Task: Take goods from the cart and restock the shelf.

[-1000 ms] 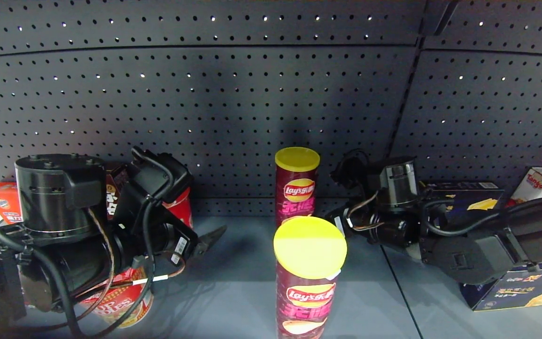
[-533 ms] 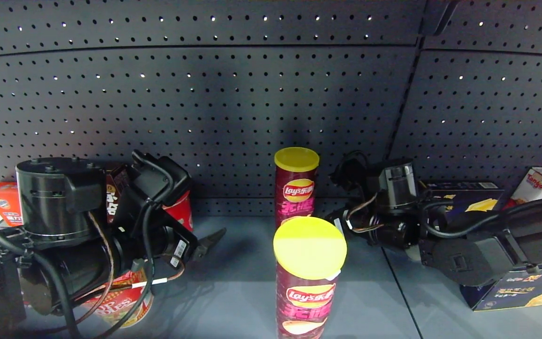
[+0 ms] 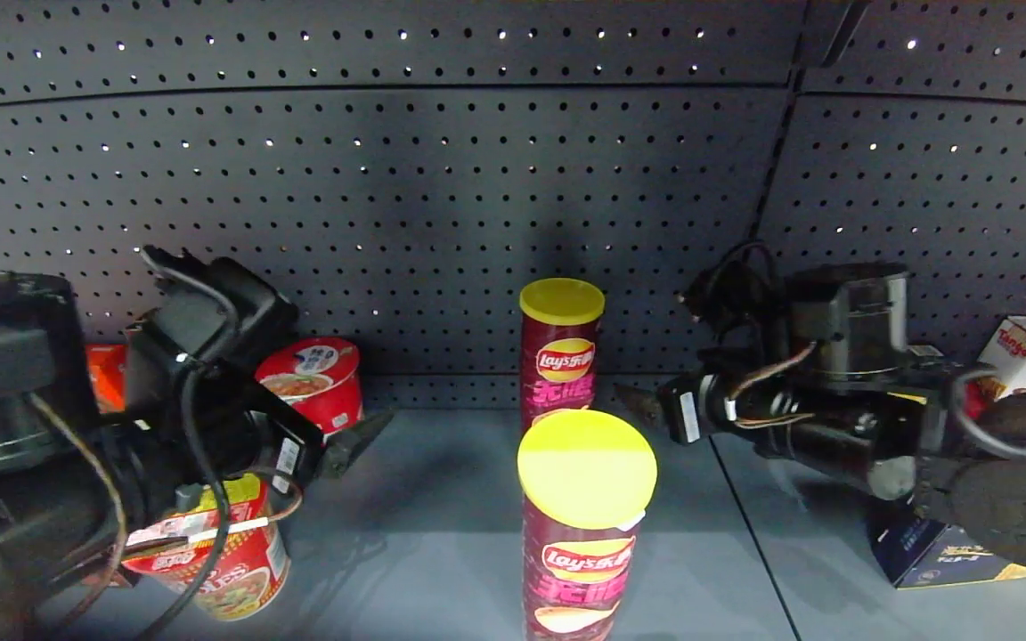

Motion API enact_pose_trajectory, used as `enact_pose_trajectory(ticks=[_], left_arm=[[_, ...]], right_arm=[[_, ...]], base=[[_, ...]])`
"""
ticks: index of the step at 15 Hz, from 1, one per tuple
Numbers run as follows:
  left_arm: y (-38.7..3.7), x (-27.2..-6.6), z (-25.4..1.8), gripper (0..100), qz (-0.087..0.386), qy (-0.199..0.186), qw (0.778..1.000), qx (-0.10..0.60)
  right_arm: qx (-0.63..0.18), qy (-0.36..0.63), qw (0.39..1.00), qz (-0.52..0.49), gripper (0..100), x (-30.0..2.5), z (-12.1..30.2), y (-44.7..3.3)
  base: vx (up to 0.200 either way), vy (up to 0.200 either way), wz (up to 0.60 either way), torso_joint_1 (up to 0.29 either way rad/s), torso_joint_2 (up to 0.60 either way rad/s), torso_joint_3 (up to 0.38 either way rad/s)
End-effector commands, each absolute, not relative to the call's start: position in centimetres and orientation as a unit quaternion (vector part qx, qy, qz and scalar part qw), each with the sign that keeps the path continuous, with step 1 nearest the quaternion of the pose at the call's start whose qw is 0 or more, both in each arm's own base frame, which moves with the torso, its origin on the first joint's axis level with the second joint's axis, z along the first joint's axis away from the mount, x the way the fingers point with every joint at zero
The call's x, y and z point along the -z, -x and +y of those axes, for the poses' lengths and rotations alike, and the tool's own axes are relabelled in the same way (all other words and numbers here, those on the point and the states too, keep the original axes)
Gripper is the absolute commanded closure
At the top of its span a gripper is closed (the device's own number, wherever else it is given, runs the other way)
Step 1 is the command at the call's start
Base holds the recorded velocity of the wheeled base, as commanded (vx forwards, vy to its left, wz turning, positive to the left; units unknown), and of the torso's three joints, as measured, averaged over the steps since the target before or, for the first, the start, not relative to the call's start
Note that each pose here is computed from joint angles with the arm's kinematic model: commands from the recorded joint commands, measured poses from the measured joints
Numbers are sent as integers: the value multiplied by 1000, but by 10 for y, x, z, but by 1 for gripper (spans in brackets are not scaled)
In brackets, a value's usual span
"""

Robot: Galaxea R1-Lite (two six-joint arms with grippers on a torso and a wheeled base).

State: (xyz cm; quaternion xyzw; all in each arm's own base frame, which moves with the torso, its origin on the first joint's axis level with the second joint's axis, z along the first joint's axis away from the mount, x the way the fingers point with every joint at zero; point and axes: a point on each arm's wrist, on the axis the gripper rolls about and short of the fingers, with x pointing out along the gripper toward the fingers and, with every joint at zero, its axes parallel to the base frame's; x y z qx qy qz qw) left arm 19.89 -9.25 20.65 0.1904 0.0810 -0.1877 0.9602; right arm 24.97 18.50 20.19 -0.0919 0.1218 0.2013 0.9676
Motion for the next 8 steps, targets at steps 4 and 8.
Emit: enact_pose_trajectory(ticks=[4, 8], left_arm=[[-127, -231, -26, 0, -3, -125, 990, 60], [-75, -197, -10, 0, -16, -121, 992, 26]], right_arm=[[-169, 55, 983, 53, 0, -216, 74, -129], [-91, 41, 995, 29, 0, -203, 36, -97]], base=[[0, 0, 0, 0, 0, 0], [0, 0, 0, 0, 0, 0]])
